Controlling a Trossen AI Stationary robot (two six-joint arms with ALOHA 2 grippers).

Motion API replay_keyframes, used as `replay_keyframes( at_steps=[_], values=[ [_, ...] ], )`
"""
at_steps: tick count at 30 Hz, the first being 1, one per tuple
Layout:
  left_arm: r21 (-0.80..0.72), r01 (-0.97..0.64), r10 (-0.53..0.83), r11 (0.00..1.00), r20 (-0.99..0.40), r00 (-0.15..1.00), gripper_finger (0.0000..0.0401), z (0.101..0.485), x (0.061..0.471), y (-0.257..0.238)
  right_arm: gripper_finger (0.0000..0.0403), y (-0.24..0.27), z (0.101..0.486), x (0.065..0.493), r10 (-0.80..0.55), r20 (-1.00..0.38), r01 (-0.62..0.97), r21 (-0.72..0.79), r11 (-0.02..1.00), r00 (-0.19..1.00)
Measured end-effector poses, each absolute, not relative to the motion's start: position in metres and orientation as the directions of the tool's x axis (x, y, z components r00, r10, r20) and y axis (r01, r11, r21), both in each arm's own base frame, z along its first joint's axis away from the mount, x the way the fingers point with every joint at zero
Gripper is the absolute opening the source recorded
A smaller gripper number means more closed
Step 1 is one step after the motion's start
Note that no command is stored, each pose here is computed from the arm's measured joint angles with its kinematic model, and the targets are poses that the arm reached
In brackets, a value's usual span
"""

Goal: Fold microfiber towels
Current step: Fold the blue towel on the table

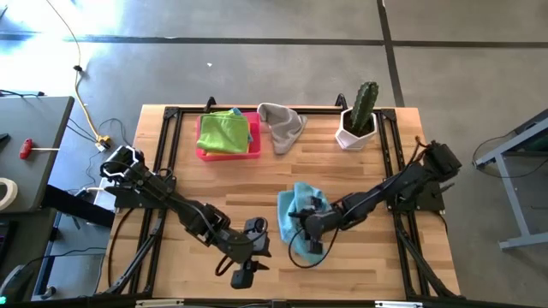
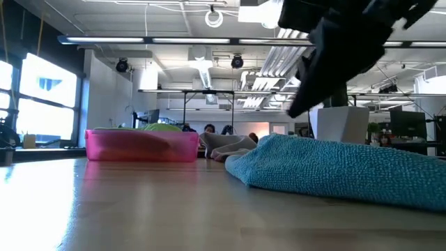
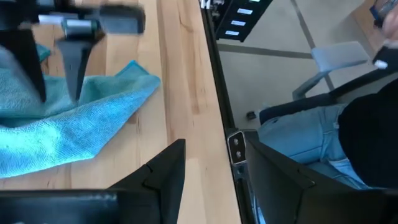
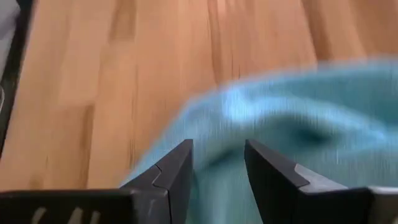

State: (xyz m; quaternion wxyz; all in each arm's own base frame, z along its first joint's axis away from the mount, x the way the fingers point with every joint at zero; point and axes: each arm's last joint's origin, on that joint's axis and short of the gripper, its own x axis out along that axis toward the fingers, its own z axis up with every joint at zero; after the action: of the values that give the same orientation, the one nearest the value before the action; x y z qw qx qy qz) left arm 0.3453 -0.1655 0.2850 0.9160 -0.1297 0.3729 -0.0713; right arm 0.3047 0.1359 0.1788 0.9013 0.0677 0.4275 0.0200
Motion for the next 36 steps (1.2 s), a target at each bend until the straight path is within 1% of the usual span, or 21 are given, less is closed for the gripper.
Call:
replay_keyframes(
  at_steps=[3,6,8,11,16,21,23,24,26,27,29,32,34,36],
  values=[
    [-0.287,0.037,-0.228,0.957,-0.669,0.707,0.0159,0.285,0.344,-0.167,0.0137,0.136,0.181,0.292,0.135,-0.859,0.062,0.189,0.980,0.493],
    [-0.271,0.039,-0.219,0.962,-0.674,0.706,0.0159,0.284,0.344,-0.166,0.0137,0.140,0.177,0.280,0.180,-0.910,0.091,0.228,0.969,0.373],
    [-0.260,0.047,-0.216,0.965,-0.673,0.707,0.0159,0.284,0.344,-0.166,0.0137,0.143,0.169,0.275,0.183,-0.918,0.084,0.226,0.971,0.351],
    [-0.247,0.046,-0.206,0.968,-0.672,0.712,0.0159,0.284,0.344,-0.166,0.0137,0.147,0.155,0.274,0.186,-0.917,0.075,0.227,0.971,0.354],
    [-0.246,0.032,-0.194,0.969,-0.671,0.716,0.0159,0.284,0.344,-0.165,0.0137,0.156,0.138,0.287,0.222,-0.881,0.028,0.257,0.966,0.418],
    [-0.252,0.026,-0.194,0.967,-0.671,0.716,0.0159,0.284,0.344,-0.165,0.0137,0.159,0.127,0.312,0.269,-0.779,-0.078,0.275,0.958,0.566],
    [-0.264,0.015,-0.195,0.964,-0.670,0.716,0.0159,0.284,0.344,-0.165,0.0137,0.155,0.126,0.324,0.231,-0.713,-0.080,0.240,0.968,0.662],
    [-0.267,0.012,-0.195,0.964,-0.670,0.716,0.0159,0.284,0.344,-0.165,0.0137,0.152,0.128,0.330,0.191,-0.677,-0.062,0.210,0.976,0.711],
    [-0.272,0.007,-0.195,0.962,-0.670,0.716,0.0159,0.284,0.344,-0.166,0.0137,0.143,0.133,0.340,0.074,-0.594,0.010,0.136,0.991,0.801],
    [-0.276,0.003,-0.195,0.961,-0.671,0.716,0.0159,0.284,0.344,-0.166,0.0137,0.137,0.135,0.344,0.011,-0.561,0.050,0.094,0.994,0.828],
    [-0.286,-0.008,-0.195,0.958,-0.671,0.715,0.0159,0.284,0.344,-0.166,0.0137,0.126,0.140,0.349,-0.084,-0.511,0.104,0.011,0.995,0.856],
    [-0.286,-0.012,-0.193,0.958,-0.677,0.711,0.0159,0.284,0.344,-0.166,0.0137,0.113,0.151,0.352,-0.123,-0.489,0.104,-0.066,0.992,0.864],
    [-0.288,-0.015,-0.193,0.958,-0.680,0.708,0.0159,0.283,0.343,-0.166,0.0137,0.107,0.162,0.348,-0.100,-0.517,0.065,-0.084,0.994,0.850],
    [-0.288,-0.021,-0.191,0.957,-0.688,0.700,0.0159,0.283,0.342,-0.167,0.0137,0.103,0.169,0.336,-0.079,-0.604,-0.001,-0.131,0.991,0.793]
  ],
)
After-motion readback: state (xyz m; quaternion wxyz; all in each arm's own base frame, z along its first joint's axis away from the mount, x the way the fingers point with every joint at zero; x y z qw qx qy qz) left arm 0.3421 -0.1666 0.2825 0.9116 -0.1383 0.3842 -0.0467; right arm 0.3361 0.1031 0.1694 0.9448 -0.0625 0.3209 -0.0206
